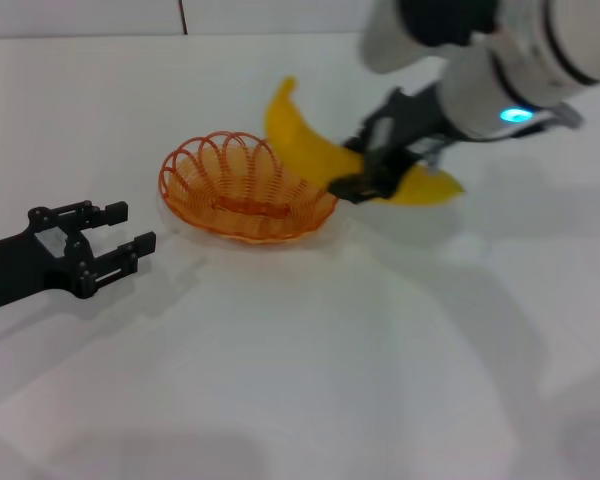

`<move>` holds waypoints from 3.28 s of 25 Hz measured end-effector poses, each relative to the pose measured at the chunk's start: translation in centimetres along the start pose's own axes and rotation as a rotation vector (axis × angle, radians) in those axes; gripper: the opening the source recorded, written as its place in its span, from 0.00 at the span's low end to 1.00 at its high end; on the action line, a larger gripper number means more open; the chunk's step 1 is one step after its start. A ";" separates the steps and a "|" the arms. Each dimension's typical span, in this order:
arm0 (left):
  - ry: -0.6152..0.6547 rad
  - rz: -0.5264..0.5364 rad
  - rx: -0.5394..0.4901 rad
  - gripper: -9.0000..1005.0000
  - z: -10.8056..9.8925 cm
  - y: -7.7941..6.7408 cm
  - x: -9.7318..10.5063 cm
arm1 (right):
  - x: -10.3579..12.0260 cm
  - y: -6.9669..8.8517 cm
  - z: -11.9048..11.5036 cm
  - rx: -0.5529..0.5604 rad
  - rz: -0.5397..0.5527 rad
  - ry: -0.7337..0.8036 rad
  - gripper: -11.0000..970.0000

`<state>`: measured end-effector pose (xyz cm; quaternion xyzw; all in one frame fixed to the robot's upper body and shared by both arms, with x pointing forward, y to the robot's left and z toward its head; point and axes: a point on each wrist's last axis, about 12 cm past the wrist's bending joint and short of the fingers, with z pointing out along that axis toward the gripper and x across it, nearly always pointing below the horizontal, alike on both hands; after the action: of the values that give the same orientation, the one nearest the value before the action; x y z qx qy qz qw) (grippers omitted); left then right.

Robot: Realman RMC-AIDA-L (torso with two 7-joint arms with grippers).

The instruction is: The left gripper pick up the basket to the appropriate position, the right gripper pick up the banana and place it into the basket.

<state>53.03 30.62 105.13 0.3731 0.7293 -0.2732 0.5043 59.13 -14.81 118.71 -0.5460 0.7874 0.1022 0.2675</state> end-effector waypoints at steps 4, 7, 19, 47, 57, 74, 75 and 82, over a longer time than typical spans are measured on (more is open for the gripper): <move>-0.002 0.003 0.007 0.55 0.3 0.0 -0.2 | -2.8 0.4 1.8 -0.012 -0.070 -0.015 0.53; -0.003 0.006 0.018 0.55 0.6 0.0 -0.4 | -4.2 0.5 3.2 -0.016 -0.101 -0.010 0.54; 0.010 0.012 0.046 0.55 1.3 -0.1 -0.6 | -4.7 0.1 6.1 0.003 -0.111 0.009 0.58; 0.015 0.003 0.038 0.55 0.9 -0.2 -0.2 | 6.8 -1.4 2.8 -0.089 0.070 -0.317 0.85; 0.014 0.008 0.036 0.55 0.9 -0.2 -0.2 | 12.9 -1.7 2.1 -0.129 0.192 -0.431 0.85; 0.012 0.010 0.026 0.55 1.0 -0.3 0.0 | 18.9 -0.5 1.2 -0.070 0.292 -0.559 0.85; 0.012 0.010 0.026 0.55 1.0 -0.3 0.0 | 19.2 -0.4 1.2 -0.069 0.294 -0.560 0.85; 0.011 0.009 0.027 0.55 1.1 -0.4 0.1 | 21.0 0.5 0.7 -0.054 0.271 -0.638 0.85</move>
<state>53.29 29.62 104.72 0.3845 0.7267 -0.2788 0.4964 53.38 -31.21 106.91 -0.3840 0.7263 0.3232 0.4696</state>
